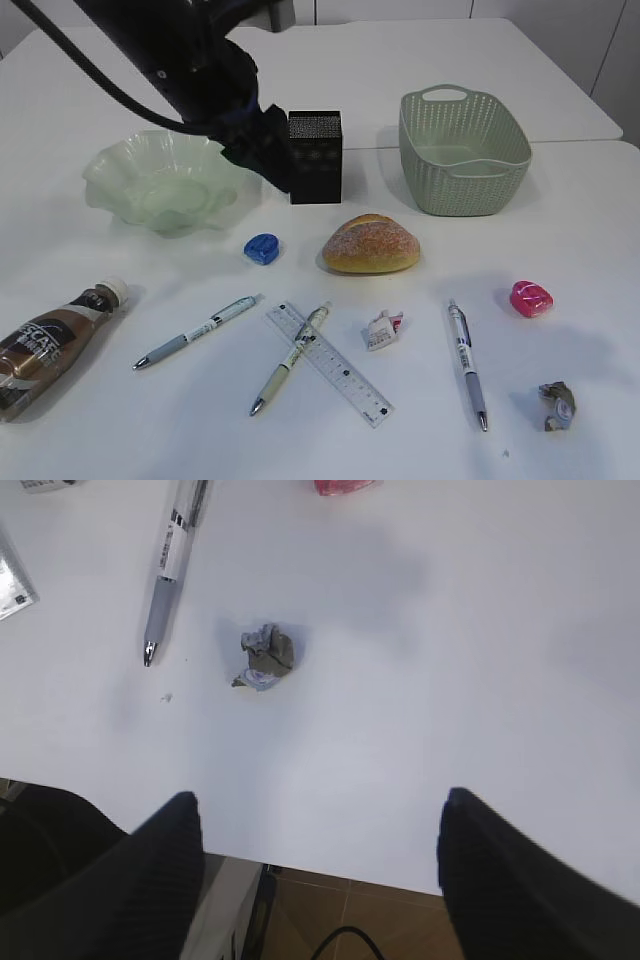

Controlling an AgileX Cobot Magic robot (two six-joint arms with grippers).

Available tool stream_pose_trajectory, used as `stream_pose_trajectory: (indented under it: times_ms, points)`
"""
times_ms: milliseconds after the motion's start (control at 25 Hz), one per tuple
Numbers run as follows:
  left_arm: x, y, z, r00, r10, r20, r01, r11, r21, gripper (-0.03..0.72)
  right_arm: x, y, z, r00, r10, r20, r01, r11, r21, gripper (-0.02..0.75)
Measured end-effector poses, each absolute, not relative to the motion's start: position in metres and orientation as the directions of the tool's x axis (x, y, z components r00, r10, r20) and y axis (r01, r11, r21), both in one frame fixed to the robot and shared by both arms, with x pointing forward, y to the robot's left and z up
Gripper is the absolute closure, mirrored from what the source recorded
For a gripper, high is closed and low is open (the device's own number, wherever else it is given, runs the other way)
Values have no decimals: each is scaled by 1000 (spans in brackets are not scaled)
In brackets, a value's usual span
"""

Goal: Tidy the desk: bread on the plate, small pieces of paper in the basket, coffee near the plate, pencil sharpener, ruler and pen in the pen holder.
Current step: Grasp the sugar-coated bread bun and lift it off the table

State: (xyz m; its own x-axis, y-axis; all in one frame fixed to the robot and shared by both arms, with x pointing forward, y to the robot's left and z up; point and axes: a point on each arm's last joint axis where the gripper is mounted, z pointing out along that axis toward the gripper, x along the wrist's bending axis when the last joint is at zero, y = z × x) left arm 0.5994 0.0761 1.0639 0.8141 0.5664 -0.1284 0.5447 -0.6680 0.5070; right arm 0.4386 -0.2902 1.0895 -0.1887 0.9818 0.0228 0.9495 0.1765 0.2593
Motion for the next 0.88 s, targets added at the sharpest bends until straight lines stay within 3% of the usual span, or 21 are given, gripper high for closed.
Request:
stream_pose_trajectory:
  times_ms: [280,880]
  points:
    - [611,68,1029,862,489,-129,487,-735,472,170,439,-291,1089,-191,981,8,949,183,257,172]
    - [620,46,1016,917,391,83,293,-798,526,165,440,-292,1090,-170,985,10,949,161,271,172]
